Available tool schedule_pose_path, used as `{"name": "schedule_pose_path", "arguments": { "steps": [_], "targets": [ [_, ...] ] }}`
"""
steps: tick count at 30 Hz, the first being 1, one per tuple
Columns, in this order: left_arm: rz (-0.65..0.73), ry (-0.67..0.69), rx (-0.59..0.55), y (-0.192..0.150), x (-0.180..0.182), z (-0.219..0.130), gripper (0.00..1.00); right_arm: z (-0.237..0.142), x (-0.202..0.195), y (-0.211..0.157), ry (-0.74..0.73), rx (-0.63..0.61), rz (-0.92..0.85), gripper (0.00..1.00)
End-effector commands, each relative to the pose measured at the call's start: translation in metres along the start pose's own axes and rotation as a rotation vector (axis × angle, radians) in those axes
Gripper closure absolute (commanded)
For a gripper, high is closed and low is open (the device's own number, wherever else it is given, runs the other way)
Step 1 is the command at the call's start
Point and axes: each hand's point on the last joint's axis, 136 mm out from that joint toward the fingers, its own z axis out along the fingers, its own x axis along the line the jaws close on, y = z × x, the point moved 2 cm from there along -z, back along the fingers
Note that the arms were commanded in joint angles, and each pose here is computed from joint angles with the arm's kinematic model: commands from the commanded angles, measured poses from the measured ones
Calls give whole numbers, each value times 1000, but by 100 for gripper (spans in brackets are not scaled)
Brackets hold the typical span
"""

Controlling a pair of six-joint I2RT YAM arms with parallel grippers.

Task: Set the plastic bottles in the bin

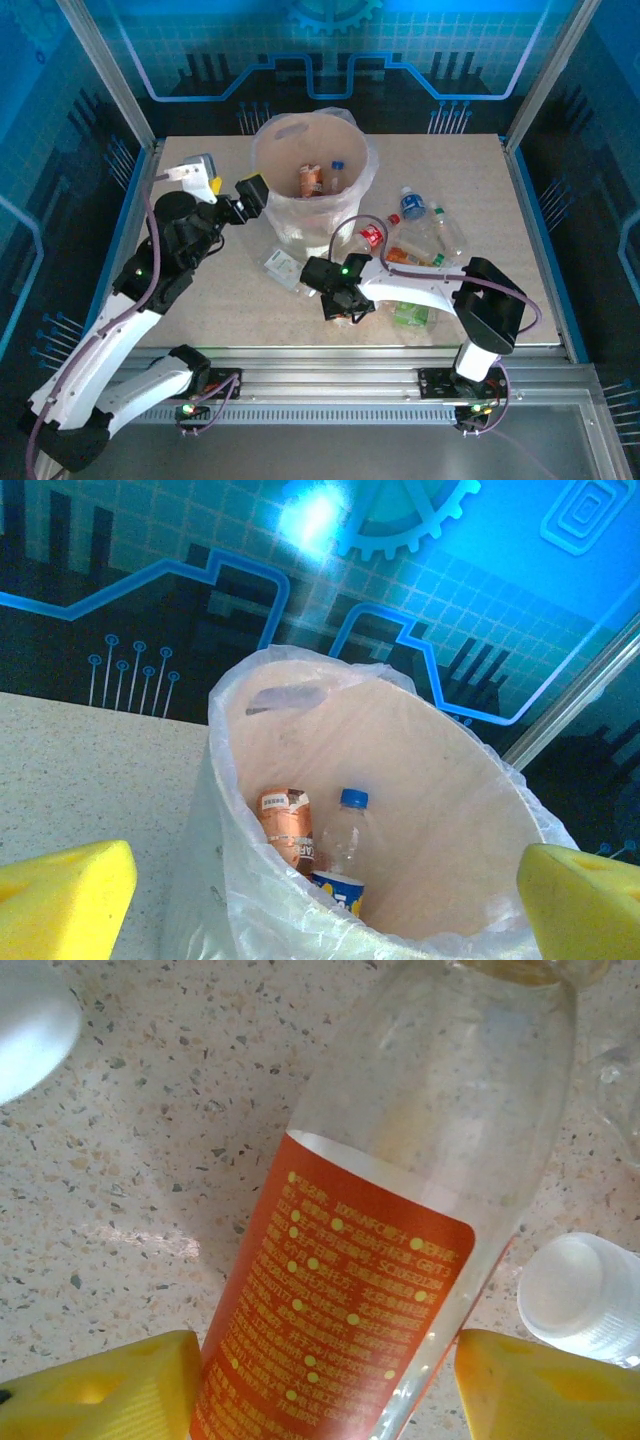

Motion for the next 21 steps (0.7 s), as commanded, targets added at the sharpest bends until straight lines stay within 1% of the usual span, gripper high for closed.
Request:
{"name": "schedule_pose_path", "arguments": {
  "steps": [1, 15, 21],
  "targets": [
    [-31, 31, -16, -1, 9, -3, 1, 2, 2, 2, -23, -4, -13, 28],
    [-45, 71, 18, -17, 18, 1, 1, 22, 5, 5, -62, 12, -17, 27],
    [-41, 85, 19, -17, 21, 0, 1, 24, 4, 5, -65, 17, -12, 32]
  ]
}}
